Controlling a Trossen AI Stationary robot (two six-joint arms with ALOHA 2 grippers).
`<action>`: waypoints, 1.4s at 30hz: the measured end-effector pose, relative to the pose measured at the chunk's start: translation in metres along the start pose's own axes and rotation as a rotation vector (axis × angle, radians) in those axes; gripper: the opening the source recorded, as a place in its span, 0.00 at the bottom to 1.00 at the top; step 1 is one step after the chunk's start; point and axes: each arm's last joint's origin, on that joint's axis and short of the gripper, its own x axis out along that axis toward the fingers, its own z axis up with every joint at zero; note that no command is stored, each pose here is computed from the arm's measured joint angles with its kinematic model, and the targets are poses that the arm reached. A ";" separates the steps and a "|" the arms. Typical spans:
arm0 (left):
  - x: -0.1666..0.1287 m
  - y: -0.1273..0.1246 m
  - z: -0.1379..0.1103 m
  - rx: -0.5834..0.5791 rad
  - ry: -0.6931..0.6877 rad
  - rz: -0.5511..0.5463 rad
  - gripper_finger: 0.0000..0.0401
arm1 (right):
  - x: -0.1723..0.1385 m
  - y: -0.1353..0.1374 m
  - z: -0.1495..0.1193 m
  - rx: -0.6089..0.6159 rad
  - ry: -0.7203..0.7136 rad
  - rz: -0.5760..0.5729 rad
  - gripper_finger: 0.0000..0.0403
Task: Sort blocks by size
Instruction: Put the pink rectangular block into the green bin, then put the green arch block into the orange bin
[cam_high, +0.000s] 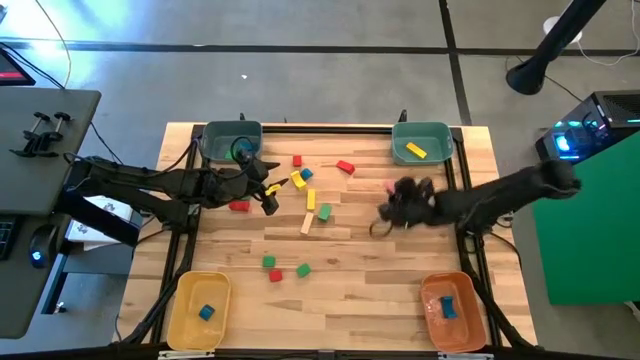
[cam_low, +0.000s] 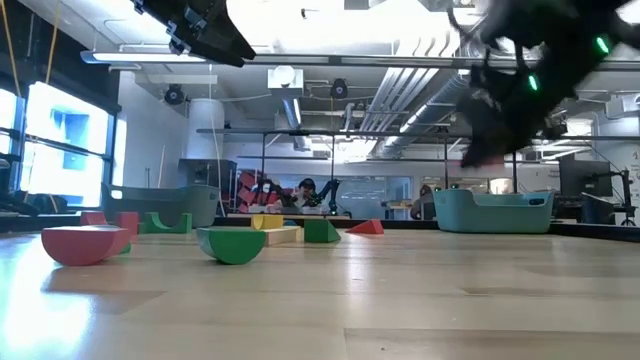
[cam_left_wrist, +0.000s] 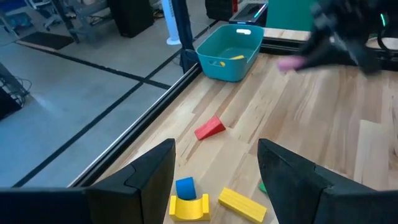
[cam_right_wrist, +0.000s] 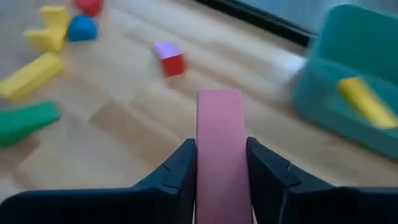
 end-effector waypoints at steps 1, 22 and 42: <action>0.000 0.000 0.000 0.001 0.000 0.000 0.54 | 0.000 -0.011 0.014 0.012 0.034 -0.024 0.25; 0.000 0.000 0.000 0.007 -0.004 -0.003 0.54 | 0.142 -0.160 0.084 0.198 0.514 -0.076 0.25; 0.000 -0.001 0.002 0.013 -0.021 -0.006 0.54 | 0.114 -0.144 0.125 0.039 0.550 -0.164 0.52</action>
